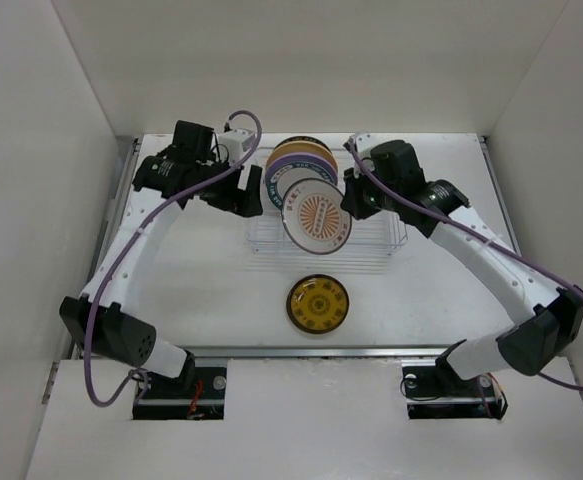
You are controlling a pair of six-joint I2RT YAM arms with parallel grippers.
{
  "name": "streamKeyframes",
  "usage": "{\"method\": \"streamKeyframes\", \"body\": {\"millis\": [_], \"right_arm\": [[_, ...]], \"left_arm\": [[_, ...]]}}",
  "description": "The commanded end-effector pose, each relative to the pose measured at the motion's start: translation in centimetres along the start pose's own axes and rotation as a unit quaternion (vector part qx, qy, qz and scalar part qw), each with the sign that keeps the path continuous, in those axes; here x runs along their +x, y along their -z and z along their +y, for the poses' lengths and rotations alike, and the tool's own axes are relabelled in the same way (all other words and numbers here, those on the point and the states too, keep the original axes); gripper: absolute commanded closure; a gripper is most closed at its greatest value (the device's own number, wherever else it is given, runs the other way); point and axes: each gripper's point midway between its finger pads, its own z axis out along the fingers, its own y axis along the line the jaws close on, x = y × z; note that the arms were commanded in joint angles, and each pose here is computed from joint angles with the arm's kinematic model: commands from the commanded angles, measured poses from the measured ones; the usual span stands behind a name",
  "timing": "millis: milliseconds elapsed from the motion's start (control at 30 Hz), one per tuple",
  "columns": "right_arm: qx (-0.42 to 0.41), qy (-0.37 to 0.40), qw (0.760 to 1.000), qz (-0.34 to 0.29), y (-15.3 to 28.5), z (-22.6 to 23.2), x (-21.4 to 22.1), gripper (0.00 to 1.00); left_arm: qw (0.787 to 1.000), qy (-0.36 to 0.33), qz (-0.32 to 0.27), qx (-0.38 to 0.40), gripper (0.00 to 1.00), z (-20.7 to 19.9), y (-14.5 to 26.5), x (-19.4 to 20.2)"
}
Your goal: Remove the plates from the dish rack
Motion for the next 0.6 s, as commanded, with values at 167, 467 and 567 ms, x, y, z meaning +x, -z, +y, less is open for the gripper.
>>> {"method": "streamKeyframes", "body": {"millis": [167, 467, 567], "right_arm": [[-0.109, -0.022, 0.992, -0.065, 2.9, 4.0, -0.4, 1.0], [-0.146, -0.054, 0.985, -0.068, 3.4, 5.2, 1.3, 1.0], [-0.152, -0.053, 0.985, -0.069, 3.2, 5.3, 1.8, 1.0]], "left_arm": [[0.989, -0.082, 0.035, 0.118, 0.18, -4.8, -3.0, 2.1], [0.982, -0.083, 0.076, 0.153, 0.23, -7.1, -4.5, 2.5], [0.976, -0.08, 0.093, 0.178, 0.46, -8.3, -4.4, 3.0]]}}
